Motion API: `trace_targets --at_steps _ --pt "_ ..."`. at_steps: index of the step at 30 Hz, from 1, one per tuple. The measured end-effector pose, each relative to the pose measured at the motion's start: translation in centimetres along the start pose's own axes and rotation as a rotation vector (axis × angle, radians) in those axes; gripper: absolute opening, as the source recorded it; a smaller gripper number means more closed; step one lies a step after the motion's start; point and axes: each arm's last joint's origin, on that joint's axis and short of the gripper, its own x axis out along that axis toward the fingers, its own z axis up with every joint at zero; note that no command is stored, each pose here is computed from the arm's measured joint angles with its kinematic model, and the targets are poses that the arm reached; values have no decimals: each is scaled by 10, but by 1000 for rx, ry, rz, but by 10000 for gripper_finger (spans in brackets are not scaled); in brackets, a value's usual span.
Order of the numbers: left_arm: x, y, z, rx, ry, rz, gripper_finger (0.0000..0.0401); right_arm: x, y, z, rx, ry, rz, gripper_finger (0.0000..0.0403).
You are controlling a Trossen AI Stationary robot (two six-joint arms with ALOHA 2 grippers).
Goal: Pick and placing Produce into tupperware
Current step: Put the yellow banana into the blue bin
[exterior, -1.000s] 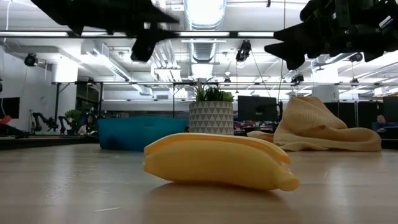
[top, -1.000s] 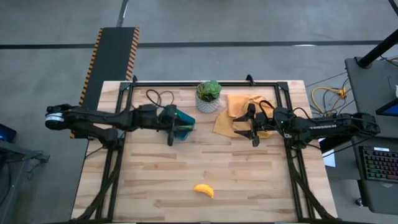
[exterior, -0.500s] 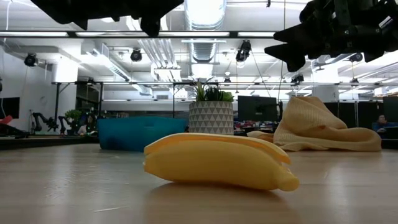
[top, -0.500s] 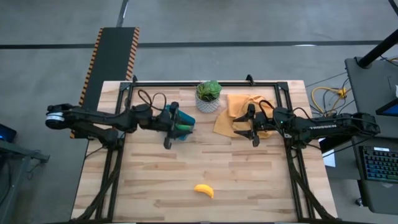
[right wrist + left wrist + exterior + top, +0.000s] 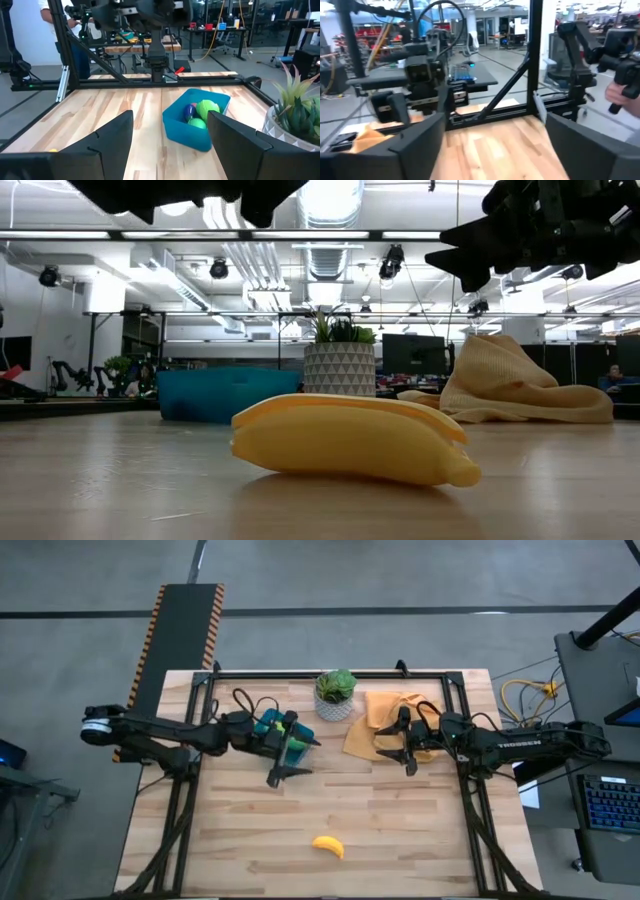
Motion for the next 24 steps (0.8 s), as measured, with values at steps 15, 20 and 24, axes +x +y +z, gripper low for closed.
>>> trace_targets --at_steps 15,20,24 --pt "44 -29 27 -21 368 -29 340 0 0 2 -3 -21 -9 247" --pt "55 -44 15 68 551 83 340 0 0 2 -3 -21 -10 247" --pt "65 -60 4 89 654 95 340 0 0 2 -3 -20 -10 247"
